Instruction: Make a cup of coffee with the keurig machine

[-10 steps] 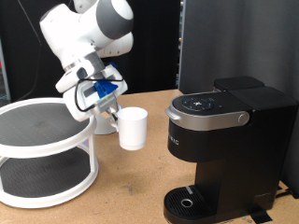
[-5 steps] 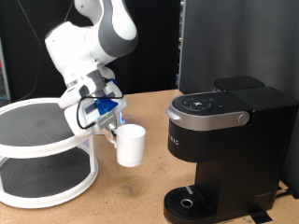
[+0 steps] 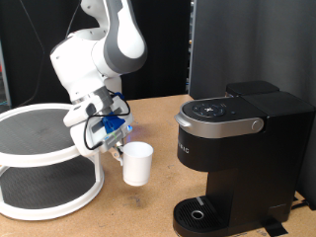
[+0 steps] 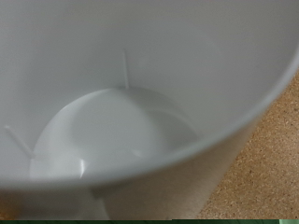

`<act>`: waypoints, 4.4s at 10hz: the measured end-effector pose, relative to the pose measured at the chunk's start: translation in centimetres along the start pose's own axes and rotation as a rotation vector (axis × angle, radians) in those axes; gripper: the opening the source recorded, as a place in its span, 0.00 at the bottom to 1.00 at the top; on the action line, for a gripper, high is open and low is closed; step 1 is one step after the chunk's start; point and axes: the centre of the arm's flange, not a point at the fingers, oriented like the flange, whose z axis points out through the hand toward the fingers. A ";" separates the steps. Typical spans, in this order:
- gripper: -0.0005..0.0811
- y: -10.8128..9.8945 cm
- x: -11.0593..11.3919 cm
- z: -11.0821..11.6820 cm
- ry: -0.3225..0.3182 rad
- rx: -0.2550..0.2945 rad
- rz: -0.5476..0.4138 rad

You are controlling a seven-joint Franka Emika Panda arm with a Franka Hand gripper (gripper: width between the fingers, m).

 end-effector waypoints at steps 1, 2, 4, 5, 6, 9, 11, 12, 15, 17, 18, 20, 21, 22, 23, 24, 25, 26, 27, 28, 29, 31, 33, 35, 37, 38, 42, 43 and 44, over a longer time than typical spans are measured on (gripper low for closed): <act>0.09 0.2 -0.3 0.4 -0.001 -0.002 -0.001; 0.09 0.5 -0.6 0.7 -0.005 -0.005 -0.001; 0.09 1.0 -1.0 1.4 -0.026 -0.029 0.008; 0.09 1.1 -1.1 1.8 -0.034 -0.039 0.016; 0.09 1.1 -1.1 2.2 -0.038 -0.042 0.021; 0.09 0.9 -0.9 3.0 -0.042 -0.045 0.029; 0.09 0.5 -0.6 3.2 -0.045 -0.040 0.021; 0.09 0.4 -0.4 3.3 -0.045 -0.036 0.017; 0.09 -0.5 0.6 3.5 -0.023 -0.025 0.026; 0.09 -1.2 1.7 3.7 -0.005 -0.020 0.032; 0.09 -1.6 2.3 3.9 -0.001 -0.018 0.037; 0.09 -2.2 3.5 4.5 0.007 -0.016 0.041; 0.09 -2.6 4.0 4.8 0.013 -0.014 0.043; 0.09 -2.9 4.5 5.2 0.017 -0.014 0.046; 0.09 -3.2 5.1 5.6 0.021 -0.013 0.046; 0.09 -3.7 5.6 6.1 0.023 -0.011 0.044; 0.09 -4.1 6.0 6.5 0.025 -0.007 0.043; 0.09 -4.6 6.4 6.9 0.028 -0.001 0.042; 0.09 -5.2 6.7 7.3 0.027 0.004 0.035; 0.09 -5.7 6.8 7.6 0.024 0.010 0.024; 0.09 -6.3 6.9 7.8 0.020 0.016 0.013; 0.09 -7.2 6.9 8.2 0.019 0.028 0.008; 0.09 -8.0 7.1 8.4 0.027 0.033 0.012; 0.09 -8.0 7.0 8.7 0.024 0.018 0.014; 0.09 -7.9 6.9 9.6 0.022 0.003 0.015; 0.09 -7.9 6.9 10.0 0.025 0.001 0.020; 0.10 -7.7 7.2 11.0 0.038 0.001 0.020; 0.32 -7.7 7.2 11.1 0.038 0.002 0.020; 0.32 -7.7 7.2 11.1 0.037 0.003 0.019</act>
